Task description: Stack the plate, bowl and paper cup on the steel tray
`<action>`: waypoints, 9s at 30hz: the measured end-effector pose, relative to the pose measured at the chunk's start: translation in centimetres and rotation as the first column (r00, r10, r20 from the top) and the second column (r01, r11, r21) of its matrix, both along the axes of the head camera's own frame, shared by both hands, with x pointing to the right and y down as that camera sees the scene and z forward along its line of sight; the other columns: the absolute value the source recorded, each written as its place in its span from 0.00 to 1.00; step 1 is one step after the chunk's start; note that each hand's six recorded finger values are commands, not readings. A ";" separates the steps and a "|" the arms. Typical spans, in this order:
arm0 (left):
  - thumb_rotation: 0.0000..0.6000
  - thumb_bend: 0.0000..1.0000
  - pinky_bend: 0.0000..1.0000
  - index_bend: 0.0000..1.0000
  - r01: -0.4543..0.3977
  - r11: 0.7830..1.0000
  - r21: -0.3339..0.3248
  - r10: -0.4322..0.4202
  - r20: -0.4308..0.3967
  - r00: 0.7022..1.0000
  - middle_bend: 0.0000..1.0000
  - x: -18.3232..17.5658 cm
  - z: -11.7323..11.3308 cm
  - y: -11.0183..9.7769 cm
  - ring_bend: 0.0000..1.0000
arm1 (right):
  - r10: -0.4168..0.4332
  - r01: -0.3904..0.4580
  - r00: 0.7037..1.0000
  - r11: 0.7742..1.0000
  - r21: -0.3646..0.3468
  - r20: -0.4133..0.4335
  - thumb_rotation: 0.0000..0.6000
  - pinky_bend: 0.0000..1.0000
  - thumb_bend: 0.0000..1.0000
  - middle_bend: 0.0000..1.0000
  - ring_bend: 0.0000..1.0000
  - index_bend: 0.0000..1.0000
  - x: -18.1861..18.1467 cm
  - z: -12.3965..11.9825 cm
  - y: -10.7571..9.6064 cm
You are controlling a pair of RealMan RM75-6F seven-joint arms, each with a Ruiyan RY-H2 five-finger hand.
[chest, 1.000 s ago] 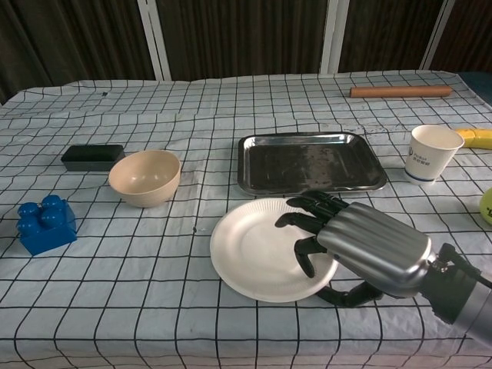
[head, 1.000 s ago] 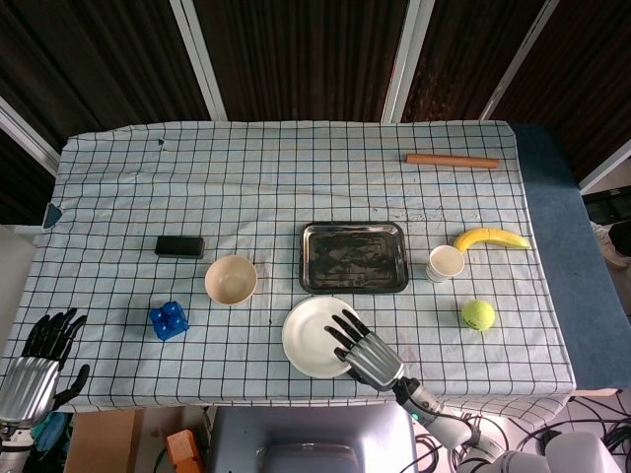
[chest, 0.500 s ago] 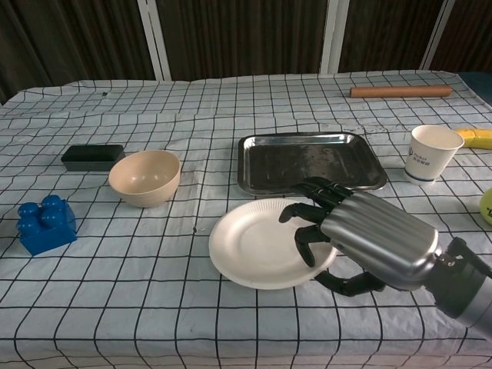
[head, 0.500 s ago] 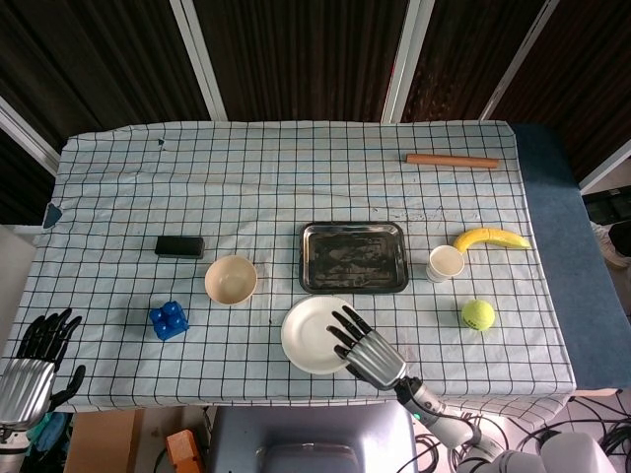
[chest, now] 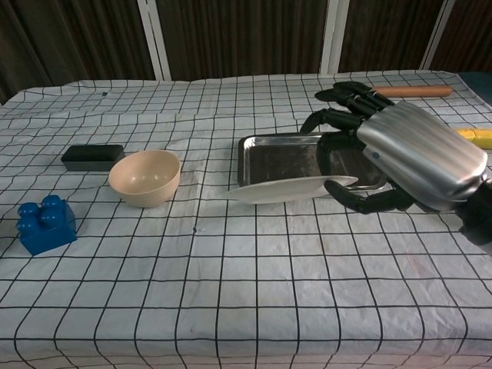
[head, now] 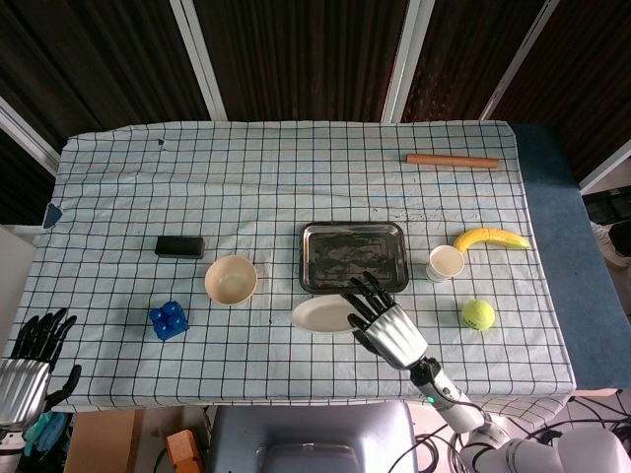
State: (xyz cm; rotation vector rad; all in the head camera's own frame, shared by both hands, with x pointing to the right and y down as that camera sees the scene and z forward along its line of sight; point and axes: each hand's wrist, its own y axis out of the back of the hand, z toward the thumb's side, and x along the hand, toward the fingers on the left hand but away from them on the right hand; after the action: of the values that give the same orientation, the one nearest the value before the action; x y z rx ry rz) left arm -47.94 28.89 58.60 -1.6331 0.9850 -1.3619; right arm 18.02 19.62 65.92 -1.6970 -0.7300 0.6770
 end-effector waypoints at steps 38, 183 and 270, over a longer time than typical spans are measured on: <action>1.00 0.41 0.00 0.00 0.019 0.998 -0.055 -0.018 0.026 1.000 0.00 -0.8 1.2 -0.8 0.00 | 0.150 -0.142 0.944 0.989 0.046 -0.294 1.00 0.04 0.46 0.26 0.07 0.67 -1.3 8.2 -10.8; 1.00 0.51 0.00 0.69 -0.235 0.972 -0.008 0.209 -0.430 0.878 0.15 30.5 10.8 -7.2 0.00 | 0.553 -0.593 0.715 0.804 0.046 -0.427 1.00 0.00 0.03 0.00 0.00 0.00 30.1 -12.5 4.3; 1.00 0.41 0.00 0.00 0.093 0.987 0.128 -0.087 -0.056 0.995 0.00 3.3 3.2 -4.6 0.00 | -0.221 0.185 0.944 0.970 -0.159 -0.246 1.00 0.00 0.40 0.02 0.00 0.63 -2.8 1.7 1.2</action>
State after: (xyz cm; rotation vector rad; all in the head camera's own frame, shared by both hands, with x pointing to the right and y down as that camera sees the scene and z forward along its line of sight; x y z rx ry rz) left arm -44.59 24.34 61.82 -1.5470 1.1654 -1.2924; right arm 15.17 20.80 67.61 -1.7334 -0.3228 0.7996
